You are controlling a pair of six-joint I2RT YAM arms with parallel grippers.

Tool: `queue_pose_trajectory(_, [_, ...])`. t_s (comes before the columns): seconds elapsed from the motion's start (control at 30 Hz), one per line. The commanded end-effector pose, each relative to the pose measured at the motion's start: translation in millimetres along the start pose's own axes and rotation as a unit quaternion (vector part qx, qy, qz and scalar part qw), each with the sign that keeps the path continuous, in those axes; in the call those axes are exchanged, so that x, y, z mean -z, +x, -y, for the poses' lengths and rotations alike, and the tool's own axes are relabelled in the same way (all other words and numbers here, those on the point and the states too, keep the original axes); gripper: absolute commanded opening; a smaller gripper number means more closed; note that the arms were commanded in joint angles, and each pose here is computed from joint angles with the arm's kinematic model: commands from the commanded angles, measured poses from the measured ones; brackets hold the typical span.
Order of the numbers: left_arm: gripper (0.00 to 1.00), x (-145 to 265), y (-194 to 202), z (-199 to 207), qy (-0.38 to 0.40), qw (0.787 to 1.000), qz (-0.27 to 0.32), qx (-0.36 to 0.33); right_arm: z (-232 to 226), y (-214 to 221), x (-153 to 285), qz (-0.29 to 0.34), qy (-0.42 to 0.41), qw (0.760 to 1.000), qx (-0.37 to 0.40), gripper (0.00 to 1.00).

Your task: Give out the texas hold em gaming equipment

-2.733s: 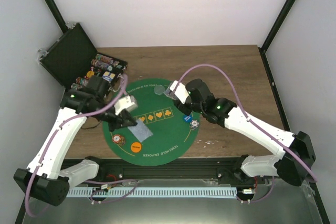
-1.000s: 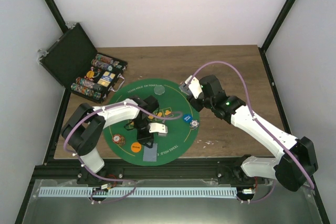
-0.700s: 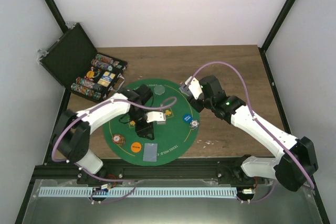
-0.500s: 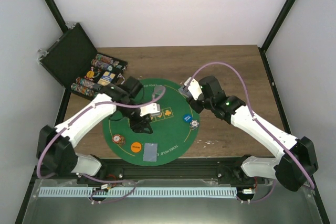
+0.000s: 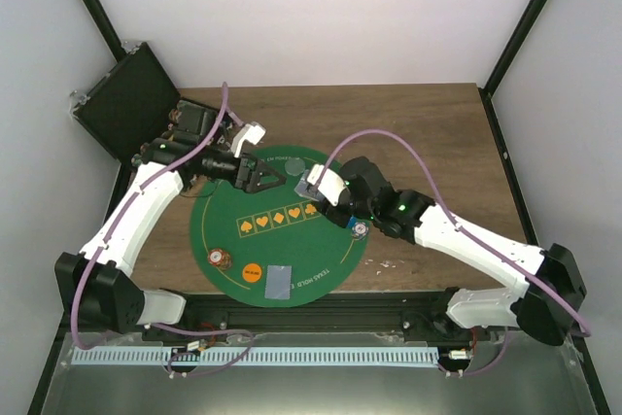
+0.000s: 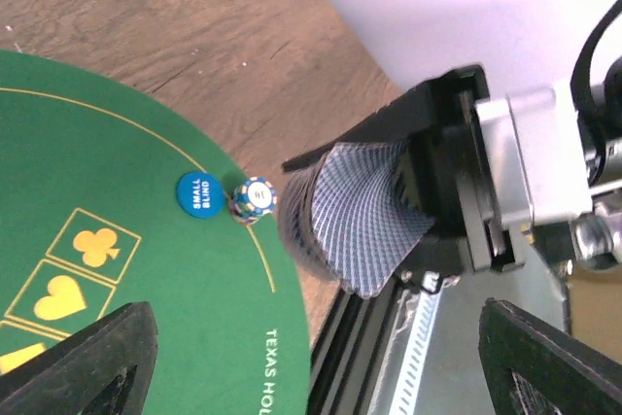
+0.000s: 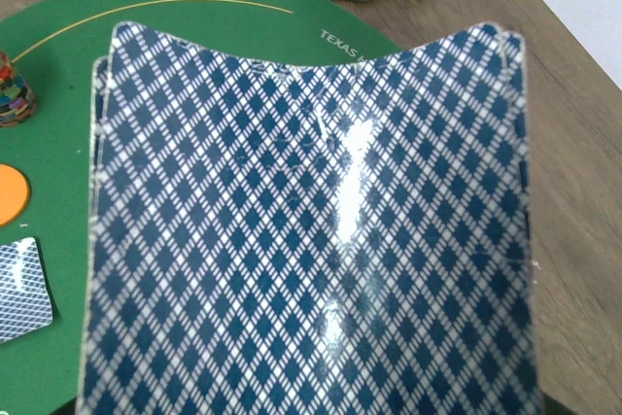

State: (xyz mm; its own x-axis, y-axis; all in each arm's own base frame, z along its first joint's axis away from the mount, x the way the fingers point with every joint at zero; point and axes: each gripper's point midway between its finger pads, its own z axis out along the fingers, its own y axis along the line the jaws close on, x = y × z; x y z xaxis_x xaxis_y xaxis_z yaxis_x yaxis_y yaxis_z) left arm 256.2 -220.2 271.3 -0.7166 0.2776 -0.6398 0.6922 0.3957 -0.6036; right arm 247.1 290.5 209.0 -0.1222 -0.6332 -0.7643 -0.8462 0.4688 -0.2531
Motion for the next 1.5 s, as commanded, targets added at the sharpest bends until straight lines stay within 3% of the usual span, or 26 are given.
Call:
queue_pose_trajectory(0.0, [0.93,-5,-13,13,0.044,0.998,0.029,0.033,1,-40,-4,0.047,0.001,0.999,0.014,0.48])
queue_pose_trajectory(0.1, [0.91,-16,-14,1,0.023,0.998,0.02,0.054,0,-46,-8,0.054,0.0,0.998,0.015,0.48])
queue_pose_trajectory(0.27, [0.73,-40,-4,-23,-0.022,0.997,-0.012,0.072,3,-56,-9,0.07,0.004,0.997,0.017,0.48])
queue_pose_trajectory(0.47, [0.72,-55,-9,-34,-0.043,0.996,-0.018,0.074,-1,-60,-13,0.074,-0.004,0.997,0.023,0.48])
queue_pose_trajectory(0.83, [0.35,-41,2,-34,-0.064,0.996,-0.022,0.066,3,-52,-14,0.065,0.01,0.997,0.028,0.48])
queue_pose_trajectory(1.07, [0.35,-35,2,-29,-0.049,0.997,-0.017,0.061,2,-49,-21,0.059,0.009,0.998,0.032,0.48])
queue_pose_trajectory(1.3, [0.47,-24,-2,-25,-0.044,0.997,-0.004,0.056,1,-45,-28,0.049,0.007,0.998,0.039,0.48])
queue_pose_trajectory(1.47, [0.43,-18,-9,-29,-0.051,0.997,0.007,0.055,1,-48,-27,0.052,0.007,0.998,0.04,0.48])
